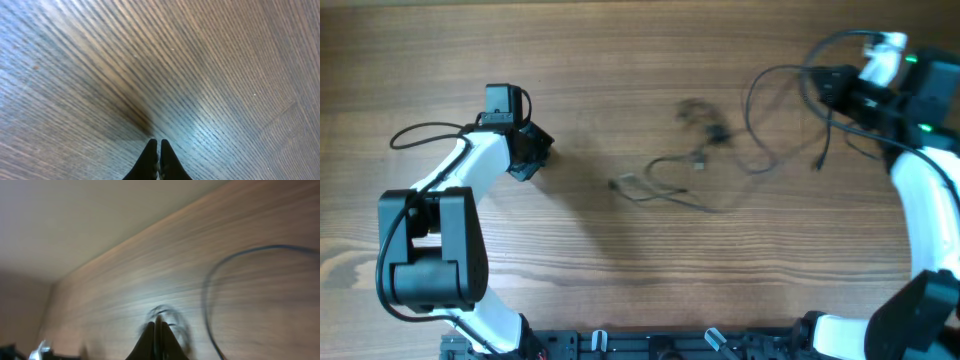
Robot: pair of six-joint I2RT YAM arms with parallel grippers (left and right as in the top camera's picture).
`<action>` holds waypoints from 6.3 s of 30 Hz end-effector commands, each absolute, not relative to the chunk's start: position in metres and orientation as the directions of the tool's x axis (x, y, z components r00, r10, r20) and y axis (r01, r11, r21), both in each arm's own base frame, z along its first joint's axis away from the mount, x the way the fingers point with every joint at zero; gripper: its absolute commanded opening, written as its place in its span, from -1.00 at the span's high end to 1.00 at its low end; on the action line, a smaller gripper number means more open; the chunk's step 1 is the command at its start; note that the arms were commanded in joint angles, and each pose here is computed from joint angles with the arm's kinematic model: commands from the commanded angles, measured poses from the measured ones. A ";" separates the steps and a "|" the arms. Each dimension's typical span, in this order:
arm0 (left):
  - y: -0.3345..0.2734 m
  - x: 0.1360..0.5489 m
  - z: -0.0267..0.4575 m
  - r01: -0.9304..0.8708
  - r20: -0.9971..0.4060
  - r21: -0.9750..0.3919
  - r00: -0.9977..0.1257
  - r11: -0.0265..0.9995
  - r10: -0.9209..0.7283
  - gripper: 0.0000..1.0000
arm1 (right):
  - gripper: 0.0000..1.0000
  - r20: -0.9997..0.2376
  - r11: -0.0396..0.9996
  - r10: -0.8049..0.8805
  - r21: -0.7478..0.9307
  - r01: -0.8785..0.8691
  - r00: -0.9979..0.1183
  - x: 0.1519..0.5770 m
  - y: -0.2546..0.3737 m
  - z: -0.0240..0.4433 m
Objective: Untangle cables
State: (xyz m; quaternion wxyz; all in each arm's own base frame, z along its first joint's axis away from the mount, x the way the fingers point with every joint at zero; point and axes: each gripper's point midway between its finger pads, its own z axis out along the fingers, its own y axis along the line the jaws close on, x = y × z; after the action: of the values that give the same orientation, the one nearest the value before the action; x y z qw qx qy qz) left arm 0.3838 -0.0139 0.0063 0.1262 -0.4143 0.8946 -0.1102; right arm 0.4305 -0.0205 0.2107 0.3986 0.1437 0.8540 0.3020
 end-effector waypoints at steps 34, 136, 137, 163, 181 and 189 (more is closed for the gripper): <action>-0.424 0.387 0.029 0.344 -0.586 -0.637 -0.797 0.690 -0.143 -0.09 | -0.99 -0.282 0.708 0.703 0.362 0.606 -0.653 0.356 -0.029 0.131; -0.150 0.310 -0.004 -0.242 -0.182 -0.195 -0.943 0.951 -0.277 0.38 | -0.99 -0.100 0.800 0.327 0.558 0.219 -0.940 0.375 0.128 0.066; -0.154 0.308 -0.003 -0.238 -0.170 -0.212 -0.946 0.948 -0.276 0.38 | -1.00 -0.100 0.801 0.323 0.558 0.216 -0.941 0.374 0.130 0.066; -0.122 0.336 -0.001 -0.280 -0.353 -0.082 -0.889 0.956 -0.291 0.92 | -0.95 -0.068 0.792 0.261 0.586 0.174 -0.963 0.362 0.139 0.068; -0.207 0.318 0.153 0.106 -0.436 -0.588 -0.876 0.801 -0.204 0.92 | 0.70 -0.429 0.537 -0.121 0.730 -0.422 -0.895 0.342 0.305 0.131; -0.175 0.317 0.233 0.304 -0.541 -0.716 -0.810 0.628 -0.226 0.92 | 0.91 -0.255 0.876 0.263 0.467 0.120 -0.930 0.380 0.187 0.066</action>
State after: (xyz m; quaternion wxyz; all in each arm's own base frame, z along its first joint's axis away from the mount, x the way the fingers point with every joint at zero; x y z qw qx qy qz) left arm 0.3233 -0.1914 0.1617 0.2434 -0.0308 0.9021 -0.3549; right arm 0.3509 0.2567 0.0964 0.1281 -0.0033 0.9325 0.3375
